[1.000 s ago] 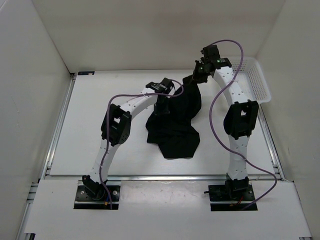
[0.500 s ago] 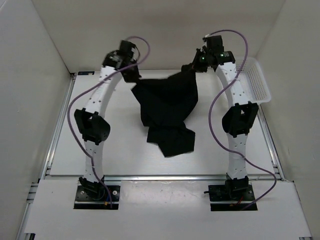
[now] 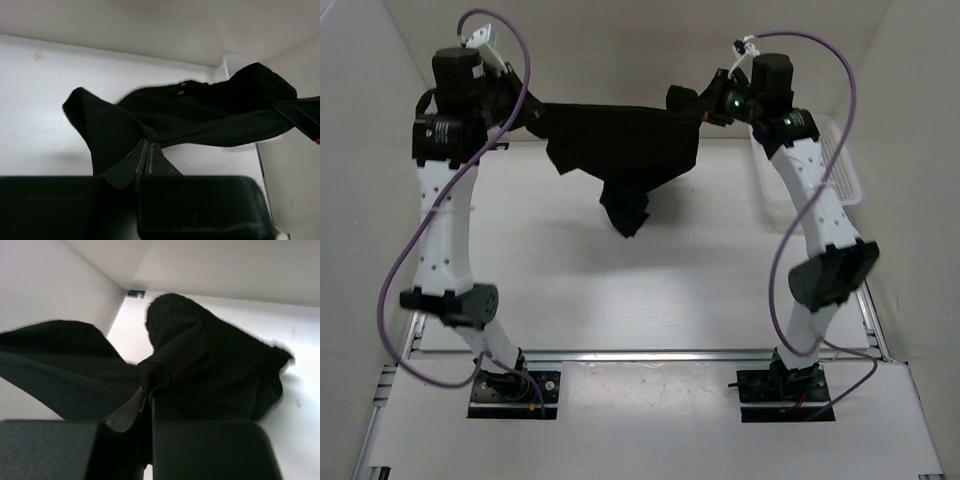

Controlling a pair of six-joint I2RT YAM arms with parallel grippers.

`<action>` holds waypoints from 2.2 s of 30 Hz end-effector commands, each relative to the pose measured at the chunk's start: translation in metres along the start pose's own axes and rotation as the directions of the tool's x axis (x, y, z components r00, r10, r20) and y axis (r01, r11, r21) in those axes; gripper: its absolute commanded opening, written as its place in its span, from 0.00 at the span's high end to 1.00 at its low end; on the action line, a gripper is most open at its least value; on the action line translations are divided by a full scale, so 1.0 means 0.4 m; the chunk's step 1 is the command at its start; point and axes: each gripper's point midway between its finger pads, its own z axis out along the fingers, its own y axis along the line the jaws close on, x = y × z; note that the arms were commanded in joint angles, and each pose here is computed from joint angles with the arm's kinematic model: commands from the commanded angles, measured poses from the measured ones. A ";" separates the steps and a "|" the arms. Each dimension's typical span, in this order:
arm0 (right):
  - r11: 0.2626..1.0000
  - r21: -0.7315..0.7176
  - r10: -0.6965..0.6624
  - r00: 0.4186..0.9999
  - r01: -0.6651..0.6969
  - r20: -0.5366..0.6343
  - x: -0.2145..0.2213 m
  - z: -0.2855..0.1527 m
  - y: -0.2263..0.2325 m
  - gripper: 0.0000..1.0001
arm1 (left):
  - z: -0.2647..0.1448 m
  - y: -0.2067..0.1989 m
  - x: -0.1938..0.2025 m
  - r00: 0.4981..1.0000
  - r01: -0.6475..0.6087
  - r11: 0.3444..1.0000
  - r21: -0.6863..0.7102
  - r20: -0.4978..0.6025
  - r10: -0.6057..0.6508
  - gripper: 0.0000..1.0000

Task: Fold and stack the shorts
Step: Flatten the shorts out

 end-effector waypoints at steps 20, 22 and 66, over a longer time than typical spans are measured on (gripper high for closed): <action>0.796 0.605 0.198 0.956 -0.029 -0.215 0.677 -0.472 -0.265 1.00 | -0.197 0.218 0.786 0.832 0.167 0.910 -0.379 -0.441 -0.337 0.67; 0.762 0.648 0.213 0.950 -0.016 -0.228 0.659 -0.445 -0.263 1.00 | -0.194 0.265 0.825 0.808 0.171 0.868 -0.467 -0.438 -0.395 0.70; 0.765 0.607 0.096 0.894 0.215 -0.437 0.609 -0.156 -0.295 1.00 | -0.022 0.498 0.848 0.711 0.236 0.701 -0.673 -0.372 -0.597 0.90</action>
